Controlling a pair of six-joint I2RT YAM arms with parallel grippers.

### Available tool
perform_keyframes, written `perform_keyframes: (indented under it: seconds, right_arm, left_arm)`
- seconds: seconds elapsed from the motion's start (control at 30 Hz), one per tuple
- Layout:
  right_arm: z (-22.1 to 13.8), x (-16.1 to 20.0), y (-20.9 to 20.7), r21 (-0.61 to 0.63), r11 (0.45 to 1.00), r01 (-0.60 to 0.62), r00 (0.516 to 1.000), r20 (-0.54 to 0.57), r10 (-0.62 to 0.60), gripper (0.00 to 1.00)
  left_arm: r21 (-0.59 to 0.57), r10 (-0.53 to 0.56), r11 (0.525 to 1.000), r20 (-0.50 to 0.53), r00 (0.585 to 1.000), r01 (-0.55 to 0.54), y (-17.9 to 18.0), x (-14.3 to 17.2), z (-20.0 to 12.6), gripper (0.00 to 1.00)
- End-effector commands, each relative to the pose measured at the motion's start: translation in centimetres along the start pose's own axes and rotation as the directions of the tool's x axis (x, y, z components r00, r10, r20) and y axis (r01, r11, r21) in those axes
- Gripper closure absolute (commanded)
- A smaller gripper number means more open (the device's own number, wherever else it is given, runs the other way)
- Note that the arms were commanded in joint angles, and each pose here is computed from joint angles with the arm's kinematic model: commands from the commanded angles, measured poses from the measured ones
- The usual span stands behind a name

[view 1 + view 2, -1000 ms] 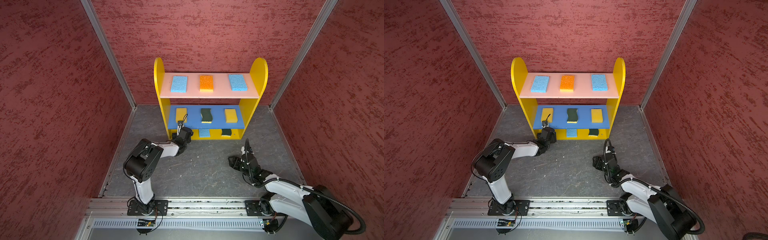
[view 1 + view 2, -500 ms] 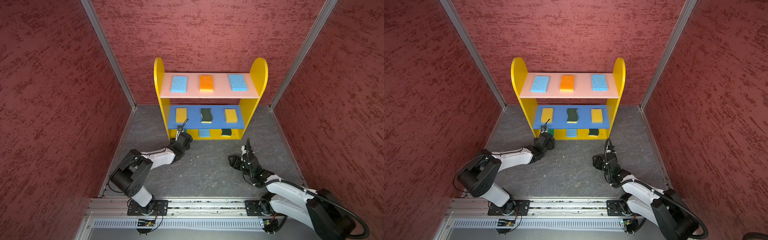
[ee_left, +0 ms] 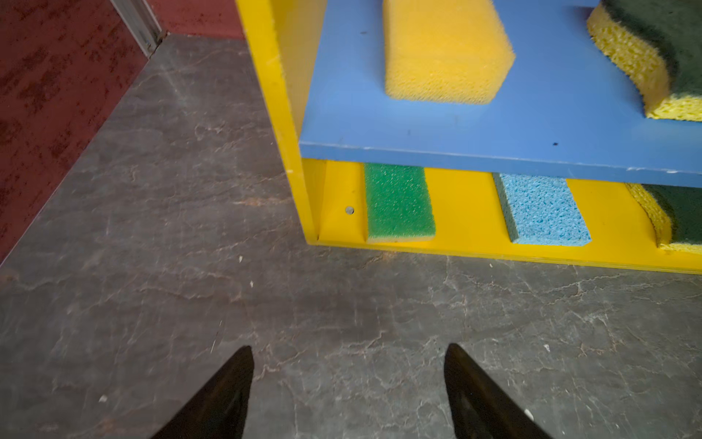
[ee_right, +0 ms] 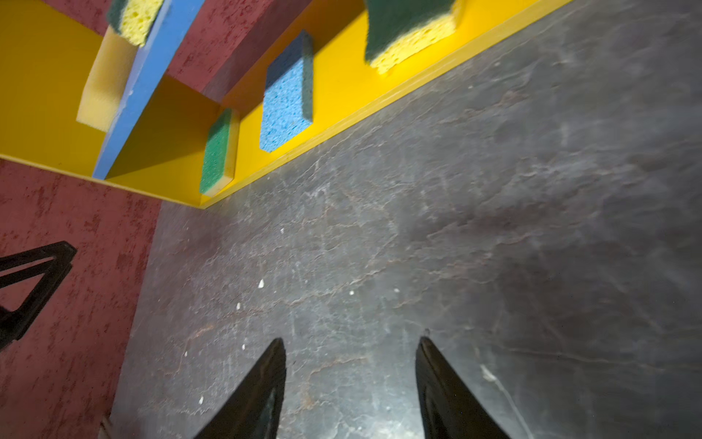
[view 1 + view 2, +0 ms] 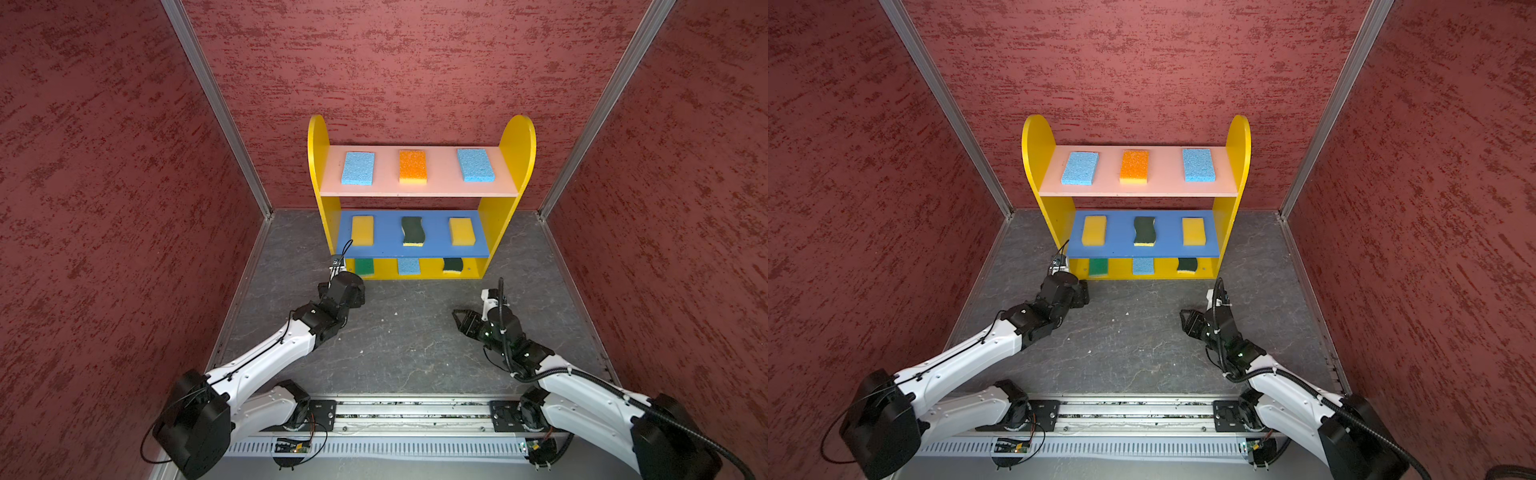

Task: Arrange cleaning sponges on a shelf
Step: Place the cleaning sponge on the shelf, then move the cleaning sponge to the shelf.

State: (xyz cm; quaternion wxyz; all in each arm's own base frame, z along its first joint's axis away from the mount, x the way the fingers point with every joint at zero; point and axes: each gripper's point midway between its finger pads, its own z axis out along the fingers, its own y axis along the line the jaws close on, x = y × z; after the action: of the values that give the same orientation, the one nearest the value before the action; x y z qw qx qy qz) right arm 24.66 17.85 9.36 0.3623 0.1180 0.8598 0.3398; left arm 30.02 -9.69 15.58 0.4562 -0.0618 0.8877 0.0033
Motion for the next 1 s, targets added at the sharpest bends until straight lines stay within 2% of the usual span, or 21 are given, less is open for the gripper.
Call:
perform_keyframes:
  seconds: [0.0, 0.17, 0.43, 0.83, 0.97]
  right_arm:
    - [0.0, -1.2, 3.7, -0.067, 0.998, -0.006, 0.999, 0.045, 0.009, 0.44]
    - [1.2, 0.3, 6.6, -0.172, 0.984, -0.054, 0.998, 0.008, 0.056, 0.44]
    - [3.3, 2.6, 10.4, -0.208, 0.977, -0.036, 0.999, -0.044, 0.028, 0.44]
    - [7.5, 5.3, 13.3, -0.279, 0.952, -0.126, 0.988, -0.127, 0.093, 0.45]
    - [9.0, 5.7, 13.9, -0.296, 0.943, -0.151, 0.984, -0.141, 0.113, 0.5]
  left_arm:
    - [-0.075, -0.048, 0.996, -0.085, 0.995, 0.041, 2.9, 2.5, -1.0, 0.22]
    - [-0.09, -0.141, 0.988, -0.164, 0.976, 0.127, 4.9, 4.5, -1.4, 0.23]
    - [-0.099, -0.152, 0.986, -0.228, 0.962, 0.133, 5.1, 6.1, -1.5, 0.23]
    - [-0.099, -0.235, 0.971, -0.272, 0.933, 0.216, 5.6, 7.1, -1.2, 0.23]
    - [-0.098, -0.256, 0.966, -0.279, 0.926, 0.238, 5.8, 7.1, -1.2, 0.24]
